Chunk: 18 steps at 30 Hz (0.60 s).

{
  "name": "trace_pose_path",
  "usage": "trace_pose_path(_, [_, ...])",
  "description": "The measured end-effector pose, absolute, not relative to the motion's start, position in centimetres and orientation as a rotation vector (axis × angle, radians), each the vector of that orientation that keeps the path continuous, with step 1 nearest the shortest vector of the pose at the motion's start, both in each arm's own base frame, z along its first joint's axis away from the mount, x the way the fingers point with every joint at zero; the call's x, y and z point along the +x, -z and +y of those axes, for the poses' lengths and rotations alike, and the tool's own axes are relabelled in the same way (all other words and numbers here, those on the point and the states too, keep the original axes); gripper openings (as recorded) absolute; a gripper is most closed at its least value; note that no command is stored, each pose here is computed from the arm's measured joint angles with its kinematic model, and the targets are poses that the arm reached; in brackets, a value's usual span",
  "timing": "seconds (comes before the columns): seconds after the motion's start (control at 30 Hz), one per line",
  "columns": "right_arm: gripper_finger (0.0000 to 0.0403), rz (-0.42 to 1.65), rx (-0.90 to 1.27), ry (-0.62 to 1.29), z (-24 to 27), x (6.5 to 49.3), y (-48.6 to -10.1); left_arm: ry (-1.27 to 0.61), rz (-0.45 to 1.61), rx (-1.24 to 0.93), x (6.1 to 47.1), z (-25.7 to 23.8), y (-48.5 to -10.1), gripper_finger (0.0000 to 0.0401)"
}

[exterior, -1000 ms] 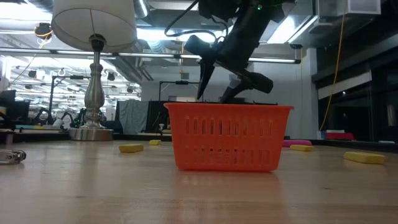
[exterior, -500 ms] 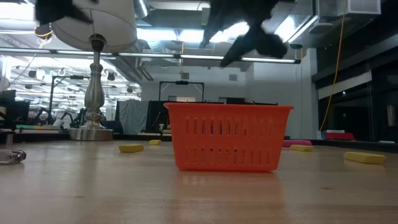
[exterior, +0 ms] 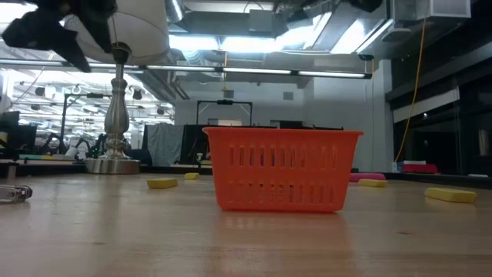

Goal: Pick & Place School Supplies
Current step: Put the yellow eraser into the orange bin

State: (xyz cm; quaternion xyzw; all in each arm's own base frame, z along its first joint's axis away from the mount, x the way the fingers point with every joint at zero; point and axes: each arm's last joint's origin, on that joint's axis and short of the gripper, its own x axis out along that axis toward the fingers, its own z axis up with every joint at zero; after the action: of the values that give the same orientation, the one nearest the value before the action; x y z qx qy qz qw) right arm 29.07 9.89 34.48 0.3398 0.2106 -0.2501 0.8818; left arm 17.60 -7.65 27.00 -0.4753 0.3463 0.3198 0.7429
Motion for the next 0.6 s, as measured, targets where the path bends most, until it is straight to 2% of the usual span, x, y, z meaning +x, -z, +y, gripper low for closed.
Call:
trace_pose_path(0.37, [0.0233, 0.377, 0.608, 0.442, 8.7, 26.1, -37.8, -0.664, 0.700, -1.085, 22.2, -7.7, -25.4, 0.0207])
trace_pose_path(0.5, [0.0233, 0.351, 0.565, 0.437, 8.3, 25.3, -38.6, -0.596, 0.767, -1.082, 23.8, -7.1, -24.4, 0.0207])
trace_pose_path(0.6, [0.0233, 0.337, 0.541, 0.426, 8.0, 24.7, -39.2, -0.621, 0.787, -1.102, 24.7, -6.4, -23.0, 0.0207])
